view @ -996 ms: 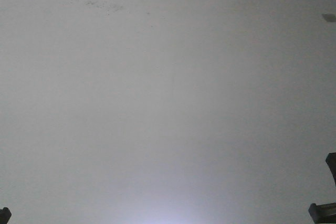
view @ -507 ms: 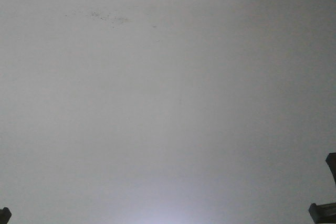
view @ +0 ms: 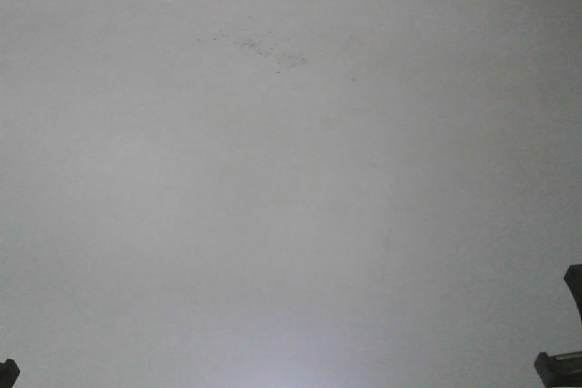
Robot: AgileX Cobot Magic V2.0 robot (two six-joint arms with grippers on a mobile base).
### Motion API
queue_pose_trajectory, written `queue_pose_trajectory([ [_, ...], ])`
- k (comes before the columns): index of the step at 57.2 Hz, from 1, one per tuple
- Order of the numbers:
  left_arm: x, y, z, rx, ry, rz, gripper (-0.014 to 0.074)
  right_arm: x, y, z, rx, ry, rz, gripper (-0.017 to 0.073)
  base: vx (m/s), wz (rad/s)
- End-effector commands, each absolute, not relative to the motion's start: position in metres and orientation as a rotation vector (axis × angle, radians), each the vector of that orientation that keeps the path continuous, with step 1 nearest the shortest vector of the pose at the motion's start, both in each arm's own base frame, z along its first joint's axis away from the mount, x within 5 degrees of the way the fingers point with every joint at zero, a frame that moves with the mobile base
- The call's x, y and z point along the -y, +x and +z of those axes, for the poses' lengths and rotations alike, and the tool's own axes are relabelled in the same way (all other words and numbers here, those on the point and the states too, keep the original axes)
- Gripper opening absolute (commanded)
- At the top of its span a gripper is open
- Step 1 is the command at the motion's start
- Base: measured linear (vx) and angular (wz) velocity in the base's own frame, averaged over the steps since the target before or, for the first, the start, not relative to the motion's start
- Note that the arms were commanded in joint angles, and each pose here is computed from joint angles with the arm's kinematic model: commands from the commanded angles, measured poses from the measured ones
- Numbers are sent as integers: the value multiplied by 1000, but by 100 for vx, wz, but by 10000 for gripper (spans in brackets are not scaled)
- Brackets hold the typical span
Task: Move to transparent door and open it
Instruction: 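Drive the base forward across the grey floor with both arms stowed, then drive toward the white-framed glass sliding door and stop before it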
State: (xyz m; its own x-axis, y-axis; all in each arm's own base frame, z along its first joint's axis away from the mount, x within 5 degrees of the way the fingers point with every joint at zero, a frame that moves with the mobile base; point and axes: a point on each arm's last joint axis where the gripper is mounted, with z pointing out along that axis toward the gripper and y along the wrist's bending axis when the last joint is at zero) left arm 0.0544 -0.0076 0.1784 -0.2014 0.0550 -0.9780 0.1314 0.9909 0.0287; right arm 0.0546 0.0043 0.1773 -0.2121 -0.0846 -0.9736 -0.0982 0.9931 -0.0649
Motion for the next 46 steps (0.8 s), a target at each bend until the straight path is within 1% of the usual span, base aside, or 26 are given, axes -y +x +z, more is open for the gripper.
queue_pose_trajectory([
  [1, 8, 55, 183, -1692, 124, -80, -3, -4, 55, 185, -1691, -136, 6, -1, 50, 47],
  [46, 8, 55, 183, -1692, 124, -80, -3, -4, 55, 185, -1691, -136, 6, -1, 53, 47],
])
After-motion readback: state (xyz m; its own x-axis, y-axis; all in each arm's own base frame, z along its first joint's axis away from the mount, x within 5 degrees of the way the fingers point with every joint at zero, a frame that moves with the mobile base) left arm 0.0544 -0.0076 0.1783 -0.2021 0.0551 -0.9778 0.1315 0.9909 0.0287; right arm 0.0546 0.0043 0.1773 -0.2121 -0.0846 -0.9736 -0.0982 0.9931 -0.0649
